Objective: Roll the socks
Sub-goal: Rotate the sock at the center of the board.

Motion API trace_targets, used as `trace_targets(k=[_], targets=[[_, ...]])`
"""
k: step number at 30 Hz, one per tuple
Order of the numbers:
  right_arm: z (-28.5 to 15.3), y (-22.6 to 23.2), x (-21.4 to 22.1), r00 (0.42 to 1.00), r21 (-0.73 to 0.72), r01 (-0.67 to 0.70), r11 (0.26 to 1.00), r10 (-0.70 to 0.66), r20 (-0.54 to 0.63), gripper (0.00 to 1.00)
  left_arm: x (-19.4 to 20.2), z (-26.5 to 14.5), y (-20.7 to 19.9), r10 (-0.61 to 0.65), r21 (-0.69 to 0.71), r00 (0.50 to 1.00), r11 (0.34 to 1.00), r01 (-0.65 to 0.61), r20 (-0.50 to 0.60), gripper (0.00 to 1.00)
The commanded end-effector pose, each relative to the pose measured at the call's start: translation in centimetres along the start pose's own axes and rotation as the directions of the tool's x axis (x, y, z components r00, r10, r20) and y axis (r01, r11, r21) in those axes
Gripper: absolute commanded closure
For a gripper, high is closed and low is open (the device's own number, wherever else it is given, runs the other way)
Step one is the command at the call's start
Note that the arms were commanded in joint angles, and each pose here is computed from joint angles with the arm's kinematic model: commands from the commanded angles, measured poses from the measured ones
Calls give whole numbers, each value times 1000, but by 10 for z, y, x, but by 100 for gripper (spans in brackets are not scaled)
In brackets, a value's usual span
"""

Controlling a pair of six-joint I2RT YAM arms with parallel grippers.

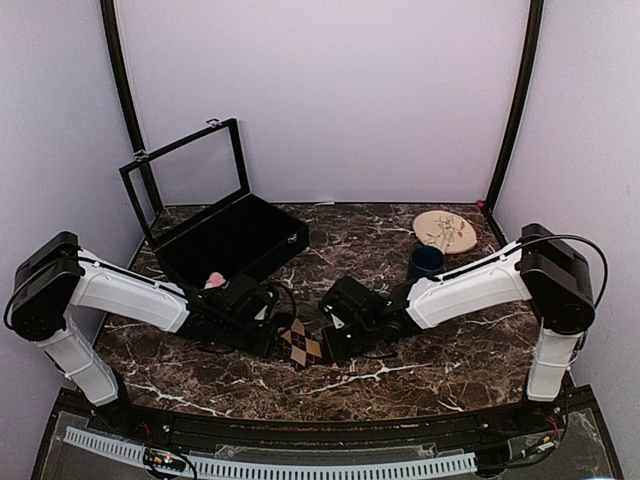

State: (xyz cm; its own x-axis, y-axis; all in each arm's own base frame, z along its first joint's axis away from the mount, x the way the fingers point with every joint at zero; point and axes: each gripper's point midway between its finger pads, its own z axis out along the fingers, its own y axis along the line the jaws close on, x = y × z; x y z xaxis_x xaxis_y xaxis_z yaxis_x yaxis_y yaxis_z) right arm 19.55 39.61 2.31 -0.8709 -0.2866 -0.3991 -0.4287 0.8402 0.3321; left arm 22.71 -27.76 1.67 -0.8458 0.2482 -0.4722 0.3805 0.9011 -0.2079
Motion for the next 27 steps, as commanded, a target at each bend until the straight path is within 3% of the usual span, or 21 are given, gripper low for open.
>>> trace_targets(k=[1, 15, 22, 27], targets=[[-7, 20, 8, 1000, -57, -15, 998, 15, -3, 79, 15, 13, 9, 40, -26, 996, 999, -42, -86, 100], [-12, 43, 15, 1000, -90, -12, 996, 12, -4, 79, -11, 33, -10, 84, 29, 994, 996, -82, -74, 100], [-36, 12, -5, 992, 85, 40, 996, -50, 117, 74, -12, 20, 7, 61, -26, 997, 998, -62, -54, 100], [-56, 8, -17, 973, 130, 142, 981, -162, 166, 66, -16, -2, 17, 44, -51, 999, 998, -44, 2, 84]])
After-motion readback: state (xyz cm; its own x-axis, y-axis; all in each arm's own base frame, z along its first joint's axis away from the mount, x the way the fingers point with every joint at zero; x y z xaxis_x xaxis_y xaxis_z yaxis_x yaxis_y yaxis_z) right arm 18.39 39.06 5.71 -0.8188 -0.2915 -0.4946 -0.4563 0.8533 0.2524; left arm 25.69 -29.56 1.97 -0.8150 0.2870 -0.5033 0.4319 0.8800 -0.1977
